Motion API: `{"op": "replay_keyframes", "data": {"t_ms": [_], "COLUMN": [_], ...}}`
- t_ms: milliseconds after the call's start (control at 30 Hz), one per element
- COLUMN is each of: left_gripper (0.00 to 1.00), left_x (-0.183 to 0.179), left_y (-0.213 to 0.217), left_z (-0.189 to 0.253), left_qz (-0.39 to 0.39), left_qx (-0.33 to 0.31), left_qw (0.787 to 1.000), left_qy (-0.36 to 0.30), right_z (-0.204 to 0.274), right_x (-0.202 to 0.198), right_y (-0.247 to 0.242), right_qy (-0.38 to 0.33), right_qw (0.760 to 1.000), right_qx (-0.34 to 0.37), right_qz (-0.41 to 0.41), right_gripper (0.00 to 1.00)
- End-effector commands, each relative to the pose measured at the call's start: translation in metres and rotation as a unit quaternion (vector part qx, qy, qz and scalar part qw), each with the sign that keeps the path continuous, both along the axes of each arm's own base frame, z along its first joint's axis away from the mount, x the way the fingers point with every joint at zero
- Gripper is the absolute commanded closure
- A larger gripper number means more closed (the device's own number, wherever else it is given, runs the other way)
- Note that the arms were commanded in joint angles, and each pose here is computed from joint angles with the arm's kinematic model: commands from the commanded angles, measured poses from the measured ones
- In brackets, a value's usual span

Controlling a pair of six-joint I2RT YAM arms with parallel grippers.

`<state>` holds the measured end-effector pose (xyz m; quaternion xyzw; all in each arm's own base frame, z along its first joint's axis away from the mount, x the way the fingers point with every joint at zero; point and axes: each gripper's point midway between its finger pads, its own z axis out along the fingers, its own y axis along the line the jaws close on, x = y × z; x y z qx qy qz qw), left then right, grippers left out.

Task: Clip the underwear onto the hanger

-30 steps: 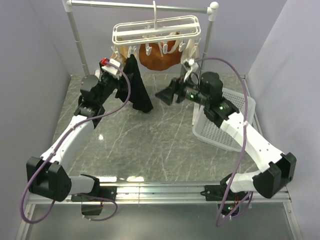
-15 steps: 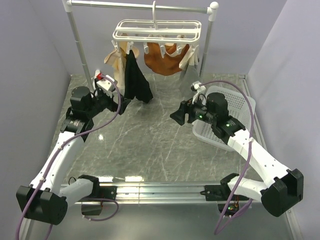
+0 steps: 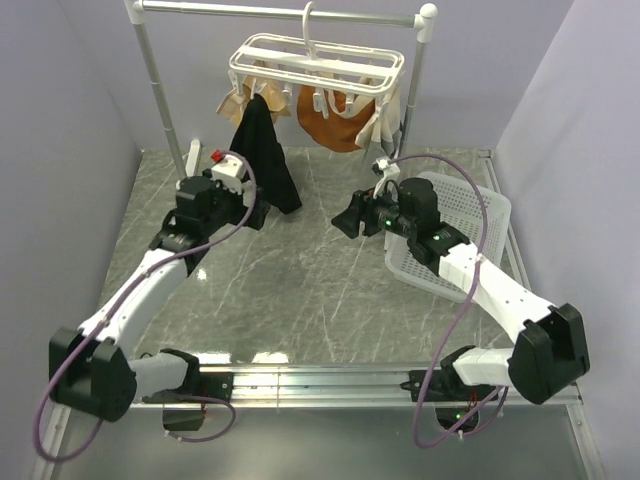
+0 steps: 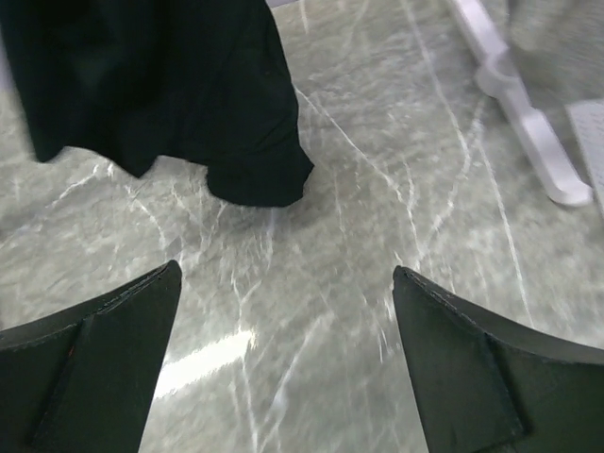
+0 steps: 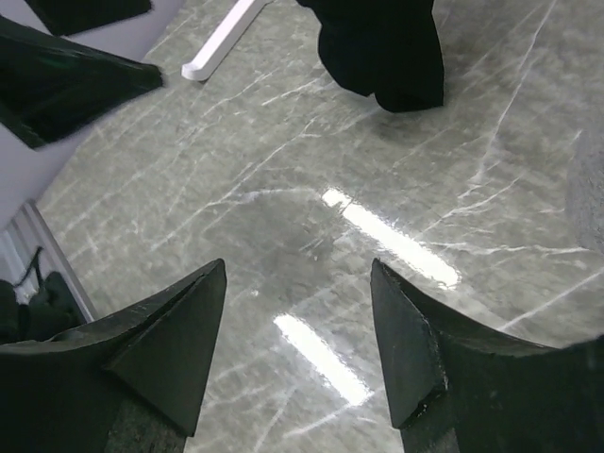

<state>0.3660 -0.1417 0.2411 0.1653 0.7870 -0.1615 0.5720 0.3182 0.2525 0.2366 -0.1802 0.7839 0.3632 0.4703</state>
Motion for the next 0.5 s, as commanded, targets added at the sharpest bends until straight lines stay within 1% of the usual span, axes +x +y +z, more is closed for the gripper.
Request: {"op": "replay_keyframes", "data": {"t_ms": [0,33,67,100,167,200,233,267,300,333,367,467], "left_gripper": [0.01,0.01,0.01,0.01,0.01,0.01,0.01,0.01,0.01,0.01,0.01,0.05], "left_x": [0.033,0.040,0.045,0.052,0.064,0.072,0.083,0.092,0.098,0.107,0.116,0.134], "left_y": [-0.006,-0.009,-0.012,-0.014,-0.023,-0.026,-0.023,-0.025,-0.027,-0.029,-0.032,-0.037], "left_z": [0.032,0.022,0.020,0.027,0.015,0.023,0.011,0.019,0.018,0.008,0.017,0.003], "left_qz": [0.061,0.062,0.064,0.069,0.070,0.072,0.094,0.099,0.104,0.111,0.114,0.131], "left_qx": [-0.031,-0.032,-0.036,-0.048,-0.051,-0.066,-0.061,-0.067,-0.074,-0.074,-0.083,-0.088], "left_qw": [0.996,0.996,0.996,0.995,0.995,0.994,0.993,0.992,0.991,0.990,0.989,0.987], "left_qy": [-0.058,-0.049,-0.048,-0.058,-0.047,-0.054,-0.043,-0.051,-0.048,-0.038,-0.044,-0.028], "right_z": [0.037,0.032,0.032,0.032,0.029,0.028,0.022,0.025,0.023,0.015,0.018,0.011], "right_x": [0.015,0.017,0.017,0.020,0.025,0.027,0.031,0.035,0.037,0.041,0.045,0.054], "right_y": [0.016,0.018,0.022,0.023,0.027,0.029,0.032,0.033,0.035,0.038,0.042,0.049], "right_qy": [-0.031,-0.024,-0.022,-0.017,-0.009,-0.003,0.006,0.009,0.014,0.026,0.032,0.049], "right_qw": [0.998,0.998,0.998,0.998,0.998,0.998,0.998,0.997,0.997,0.997,0.996,0.995], "right_qx": [0.053,0.052,0.052,0.054,0.056,0.061,0.059,0.065,0.067,0.064,0.072,0.077], "right_qz": [-0.010,-0.012,-0.012,-0.020,-0.025,-0.028,-0.033,-0.037,-0.039,-0.041,-0.044,-0.048], "right_gripper": [0.31,0.31,0.31,0.31,0.31,0.31,0.31,0.31,0.31,0.31,0.31,0.31]}}
